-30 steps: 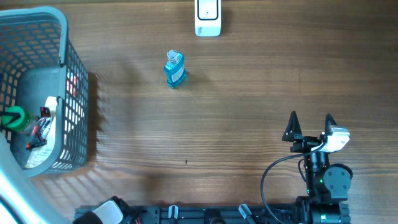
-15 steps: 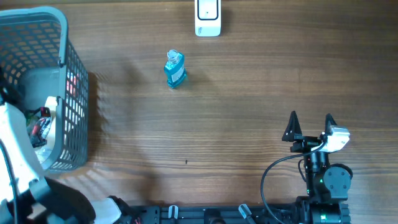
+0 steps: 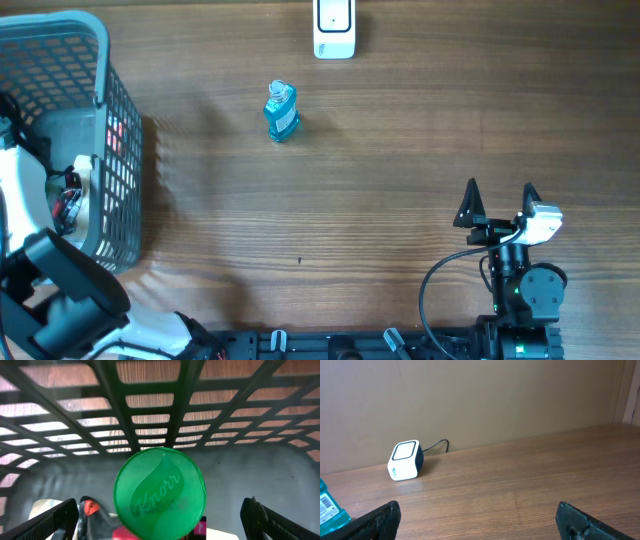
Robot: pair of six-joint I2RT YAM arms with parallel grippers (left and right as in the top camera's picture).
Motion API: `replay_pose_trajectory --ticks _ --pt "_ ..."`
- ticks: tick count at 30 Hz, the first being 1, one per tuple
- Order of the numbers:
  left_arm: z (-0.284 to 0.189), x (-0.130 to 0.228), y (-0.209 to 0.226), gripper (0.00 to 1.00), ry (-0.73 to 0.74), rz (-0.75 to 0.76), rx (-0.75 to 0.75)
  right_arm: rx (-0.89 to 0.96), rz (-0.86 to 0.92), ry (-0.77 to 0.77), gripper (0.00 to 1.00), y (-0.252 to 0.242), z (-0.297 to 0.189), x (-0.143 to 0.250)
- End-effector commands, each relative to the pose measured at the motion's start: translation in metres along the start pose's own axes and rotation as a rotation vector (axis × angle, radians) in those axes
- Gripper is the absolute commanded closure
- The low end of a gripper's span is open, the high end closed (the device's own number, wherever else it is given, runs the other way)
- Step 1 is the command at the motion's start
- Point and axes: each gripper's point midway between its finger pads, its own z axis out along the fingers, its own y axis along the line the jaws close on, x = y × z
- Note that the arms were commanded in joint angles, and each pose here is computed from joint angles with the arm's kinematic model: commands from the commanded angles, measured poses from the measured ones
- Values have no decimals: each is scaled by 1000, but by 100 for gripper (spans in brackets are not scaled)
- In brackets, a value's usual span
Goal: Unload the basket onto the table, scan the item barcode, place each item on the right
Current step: 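Return the left gripper to the basket and grasp the green container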
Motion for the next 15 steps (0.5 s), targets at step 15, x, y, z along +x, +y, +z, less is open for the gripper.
replay_pose_trajectory --ticks 15 --pt "45 16 -8 0 -2 -4 -43 -22 -18 -8 0 4 -1 -2"
